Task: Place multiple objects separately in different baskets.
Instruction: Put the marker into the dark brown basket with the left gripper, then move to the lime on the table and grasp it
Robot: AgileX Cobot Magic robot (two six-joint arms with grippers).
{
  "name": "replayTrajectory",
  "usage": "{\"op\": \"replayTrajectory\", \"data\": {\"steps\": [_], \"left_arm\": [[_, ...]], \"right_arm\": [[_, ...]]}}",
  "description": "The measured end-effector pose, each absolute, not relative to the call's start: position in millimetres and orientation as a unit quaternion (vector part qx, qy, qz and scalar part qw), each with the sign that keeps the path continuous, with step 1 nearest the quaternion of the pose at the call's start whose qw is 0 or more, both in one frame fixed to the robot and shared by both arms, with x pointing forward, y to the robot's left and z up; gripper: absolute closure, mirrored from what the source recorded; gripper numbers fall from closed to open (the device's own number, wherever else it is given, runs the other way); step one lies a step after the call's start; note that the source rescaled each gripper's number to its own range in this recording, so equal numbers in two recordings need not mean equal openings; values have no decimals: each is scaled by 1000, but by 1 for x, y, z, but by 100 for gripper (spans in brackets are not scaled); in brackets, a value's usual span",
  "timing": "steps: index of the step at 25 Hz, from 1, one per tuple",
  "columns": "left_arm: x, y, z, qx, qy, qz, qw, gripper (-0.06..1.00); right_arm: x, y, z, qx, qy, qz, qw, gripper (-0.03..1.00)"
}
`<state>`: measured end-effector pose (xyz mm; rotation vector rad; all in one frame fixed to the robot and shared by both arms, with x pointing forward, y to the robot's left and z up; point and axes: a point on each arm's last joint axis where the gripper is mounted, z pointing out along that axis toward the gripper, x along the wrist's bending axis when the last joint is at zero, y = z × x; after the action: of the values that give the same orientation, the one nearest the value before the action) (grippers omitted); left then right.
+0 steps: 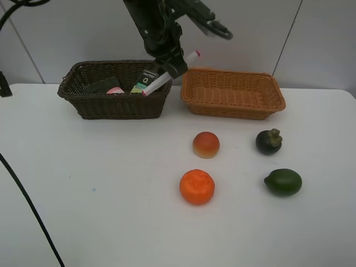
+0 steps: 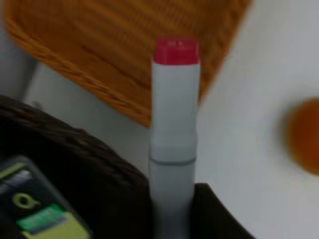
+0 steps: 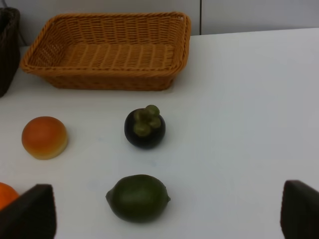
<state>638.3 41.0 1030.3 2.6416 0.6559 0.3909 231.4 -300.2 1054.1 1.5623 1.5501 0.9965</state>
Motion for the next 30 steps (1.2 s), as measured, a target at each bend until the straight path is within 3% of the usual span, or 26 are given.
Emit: {"op": "replayTrajectory", "data": {"steps": [6,12,13,14,17,18,22,30], "left_arm": [[691,88,1024,893,303,223,249,94],[718,135,1010,843,415,224,258,92],[718,138,1009,844,420,218,252,86],[717,140,1008,844,425,213,247,72],[715,142,1006,848,432,198,233,15],[714,143,1005,851,433,193,227,6],[706,146,1000,856,455,155,190,-4],[683,165,1029,803,585,96,69,-5]], "right_arm": [[231,-300,1054,605,600,386,355,-3],[231,-300,1054,605,600,386,355,-3],[231,-300,1054,605,600,386,355,-3],[231,-300,1054,605,600,386,355,-3],[231,-300,1054,605,600,386,355,-3],[231,-300,1054,605,600,386,355,-3],[231,-300,1054,605,600,386,355,-3],[231,-300,1054,605,600,386,355,-3]]}}
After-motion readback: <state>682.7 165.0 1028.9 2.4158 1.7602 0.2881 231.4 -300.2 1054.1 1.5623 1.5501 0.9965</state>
